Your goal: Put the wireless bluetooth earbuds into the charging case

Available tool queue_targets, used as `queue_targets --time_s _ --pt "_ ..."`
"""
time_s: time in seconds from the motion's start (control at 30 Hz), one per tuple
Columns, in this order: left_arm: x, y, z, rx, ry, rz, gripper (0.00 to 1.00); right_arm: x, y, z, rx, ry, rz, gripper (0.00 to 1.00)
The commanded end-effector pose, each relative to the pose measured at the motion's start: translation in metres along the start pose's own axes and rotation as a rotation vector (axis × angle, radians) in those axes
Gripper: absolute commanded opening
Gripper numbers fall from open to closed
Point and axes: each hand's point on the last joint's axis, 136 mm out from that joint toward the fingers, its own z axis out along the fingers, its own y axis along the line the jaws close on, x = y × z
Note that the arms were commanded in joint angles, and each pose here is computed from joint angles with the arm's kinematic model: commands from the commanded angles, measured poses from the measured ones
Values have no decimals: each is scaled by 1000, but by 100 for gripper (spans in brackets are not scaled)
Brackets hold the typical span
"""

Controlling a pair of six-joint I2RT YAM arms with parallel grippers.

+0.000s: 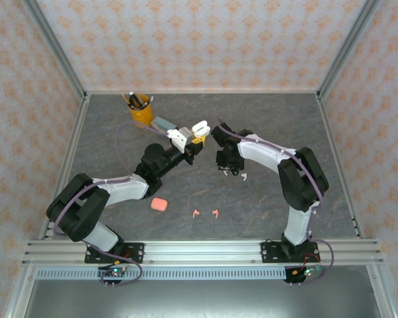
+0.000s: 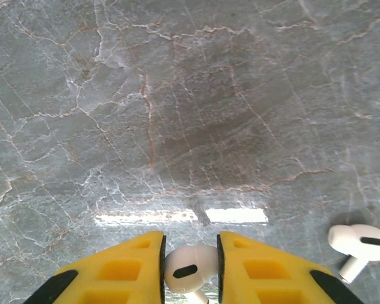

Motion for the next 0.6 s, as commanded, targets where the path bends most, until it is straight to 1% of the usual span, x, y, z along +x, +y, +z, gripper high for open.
queue_targets --time_s 0.0,0.27,0.57 --pt "-16 6 -2 -24 -43 1 0 -6 -8 -18 24 -70 14 24" --pt "-18 6 -3 -21 -43 6 0 -15 -15 -49 -8 -157 41 23" --pt "-20 5 -1 -12 -40 4 0 -35 -12 -112 -112 -339 39 23"
